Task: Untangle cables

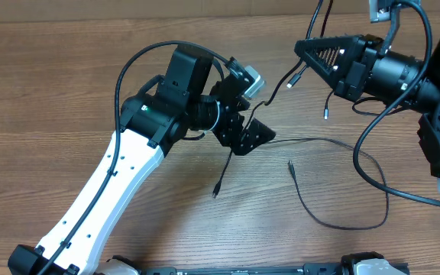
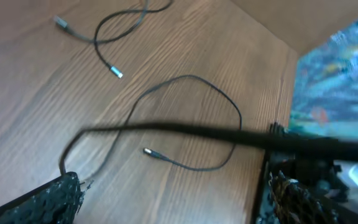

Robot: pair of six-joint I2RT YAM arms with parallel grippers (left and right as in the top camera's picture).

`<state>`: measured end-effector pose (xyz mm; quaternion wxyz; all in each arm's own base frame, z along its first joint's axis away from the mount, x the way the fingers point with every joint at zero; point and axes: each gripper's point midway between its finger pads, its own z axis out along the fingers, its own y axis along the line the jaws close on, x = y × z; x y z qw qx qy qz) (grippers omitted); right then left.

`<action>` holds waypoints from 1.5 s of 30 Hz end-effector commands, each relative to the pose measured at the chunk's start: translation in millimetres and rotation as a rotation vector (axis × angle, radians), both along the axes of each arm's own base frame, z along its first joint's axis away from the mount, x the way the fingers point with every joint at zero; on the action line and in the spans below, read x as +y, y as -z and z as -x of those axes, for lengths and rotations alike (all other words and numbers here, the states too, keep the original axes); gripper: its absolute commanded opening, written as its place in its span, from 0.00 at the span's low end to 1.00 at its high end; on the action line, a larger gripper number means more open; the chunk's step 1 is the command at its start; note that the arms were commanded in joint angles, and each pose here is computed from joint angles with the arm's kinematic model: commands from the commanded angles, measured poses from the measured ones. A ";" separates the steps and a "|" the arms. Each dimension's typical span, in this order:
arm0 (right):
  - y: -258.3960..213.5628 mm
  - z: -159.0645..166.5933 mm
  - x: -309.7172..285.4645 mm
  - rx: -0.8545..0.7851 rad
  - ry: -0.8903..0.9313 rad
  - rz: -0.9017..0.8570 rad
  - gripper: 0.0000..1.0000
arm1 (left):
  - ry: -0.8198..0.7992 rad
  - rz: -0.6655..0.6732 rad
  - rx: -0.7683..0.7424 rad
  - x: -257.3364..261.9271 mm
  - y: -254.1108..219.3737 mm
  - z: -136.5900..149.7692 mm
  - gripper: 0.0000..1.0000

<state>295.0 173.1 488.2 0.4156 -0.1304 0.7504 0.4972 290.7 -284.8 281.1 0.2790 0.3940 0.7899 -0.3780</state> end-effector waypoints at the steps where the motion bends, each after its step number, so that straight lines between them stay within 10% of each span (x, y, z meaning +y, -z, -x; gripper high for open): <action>1: -21.5 22.9 7.1 -0.004 -0.086 -0.063 0.04 | 0.083 0.028 -0.105 -5.6 -8.2 1.0 0.99; 6: -27.1 32.2 11.7 -0.019 -0.149 -0.080 0.04 | 0.049 0.020 -0.166 -5.5 -12.1 -11.8 0.99; 9: -27.0 32.6 11.9 -0.018 -0.152 -0.080 0.04 | 0.047 0.023 -0.177 -6.1 -13.6 -13.5 0.80; 13: -27.0 32.7 11.9 -0.018 -0.152 -0.080 0.04 | 0.033 0.007 -0.189 -4.3 -12.1 -16.8 0.04; 25: -21.5 10.5 0.6 -0.024 -0.012 -0.047 0.04 | -0.014 0.007 -0.179 4.0 -14.5 -24.5 0.04; 45: 39.6 -37.9 -33.3 0.148 0.286 0.109 0.04 | 0.241 0.430 -0.345 16.4 -145.6 44.2 0.04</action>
